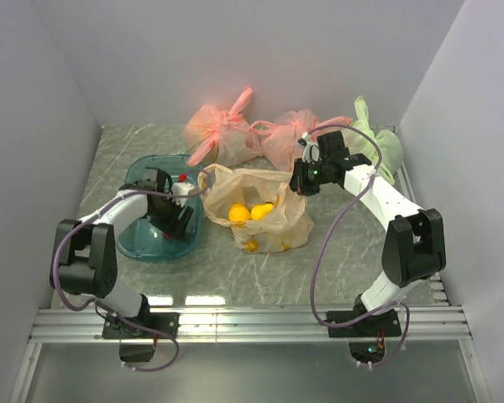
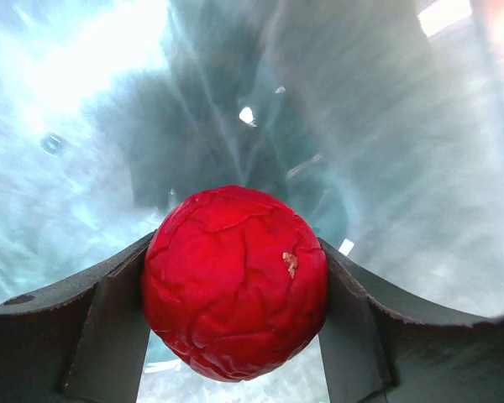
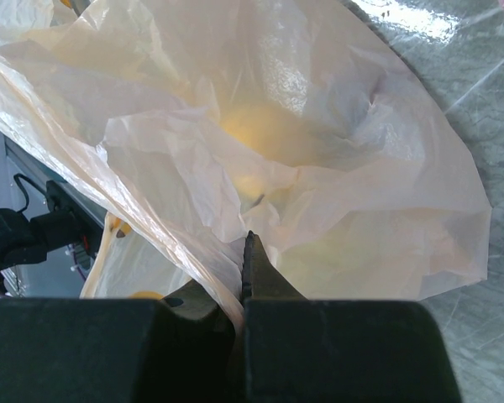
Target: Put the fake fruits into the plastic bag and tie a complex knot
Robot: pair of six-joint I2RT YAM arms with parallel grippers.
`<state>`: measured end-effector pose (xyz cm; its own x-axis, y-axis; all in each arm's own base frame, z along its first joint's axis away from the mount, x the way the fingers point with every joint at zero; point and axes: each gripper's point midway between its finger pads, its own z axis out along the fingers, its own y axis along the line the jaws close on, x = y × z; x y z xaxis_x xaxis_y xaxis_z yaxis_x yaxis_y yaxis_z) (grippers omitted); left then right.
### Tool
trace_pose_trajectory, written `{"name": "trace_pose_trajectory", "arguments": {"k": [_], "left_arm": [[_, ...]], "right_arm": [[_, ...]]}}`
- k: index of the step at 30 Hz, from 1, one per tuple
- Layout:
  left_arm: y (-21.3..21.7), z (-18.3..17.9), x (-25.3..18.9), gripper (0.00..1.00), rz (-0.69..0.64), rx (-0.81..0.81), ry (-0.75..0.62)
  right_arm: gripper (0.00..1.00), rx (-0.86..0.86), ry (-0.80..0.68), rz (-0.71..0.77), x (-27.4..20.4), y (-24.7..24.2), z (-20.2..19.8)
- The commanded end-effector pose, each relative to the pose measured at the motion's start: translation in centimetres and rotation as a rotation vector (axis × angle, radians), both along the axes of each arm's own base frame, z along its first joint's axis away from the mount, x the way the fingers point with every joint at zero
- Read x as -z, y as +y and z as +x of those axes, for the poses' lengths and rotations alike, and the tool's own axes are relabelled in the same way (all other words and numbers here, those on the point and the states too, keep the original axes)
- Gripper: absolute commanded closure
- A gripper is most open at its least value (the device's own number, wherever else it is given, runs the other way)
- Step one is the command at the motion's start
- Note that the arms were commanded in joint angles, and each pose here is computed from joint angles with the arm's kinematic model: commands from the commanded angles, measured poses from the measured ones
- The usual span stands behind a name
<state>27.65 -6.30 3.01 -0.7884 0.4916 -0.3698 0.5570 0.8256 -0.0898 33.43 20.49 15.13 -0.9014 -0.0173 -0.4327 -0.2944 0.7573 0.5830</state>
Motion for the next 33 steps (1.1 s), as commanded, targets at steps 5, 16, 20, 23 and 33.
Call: {"name": "trace_pose_trajectory", "arguments": {"k": [5, 16, 20, 23, 33], "left_arm": [[-7.0, 4.1, -18.1, 0.48, -0.403, 0.148, -0.286], [-22.5, 3.7, -18.8, 0.46, -0.554, 0.371, -0.301], [-24.9, 5.6, -15.9, 0.39, -0.536, 0.343, -0.295], [-25.9, 6.3, -15.5, 0.21, -0.538, 0.34, -0.289], [-22.2, 3.4, -23.1, 0.01, -0.538, 0.368, -0.408]], "right_arm": [[1.0, -0.003, -0.039, 0.023, -1.3, 0.1, 0.8], [1.0, -0.019, -0.042, 0.024, -1.7, 0.2, 1.0], [1.0, -0.025, -0.047, 0.023, -1.8, 0.2, 1.1], [1.0, -0.032, -0.042, 0.022, -1.7, 0.3, 1.1], [1.0, -0.058, -0.041, 0.055, -2.3, 0.8, 1.2]]}}
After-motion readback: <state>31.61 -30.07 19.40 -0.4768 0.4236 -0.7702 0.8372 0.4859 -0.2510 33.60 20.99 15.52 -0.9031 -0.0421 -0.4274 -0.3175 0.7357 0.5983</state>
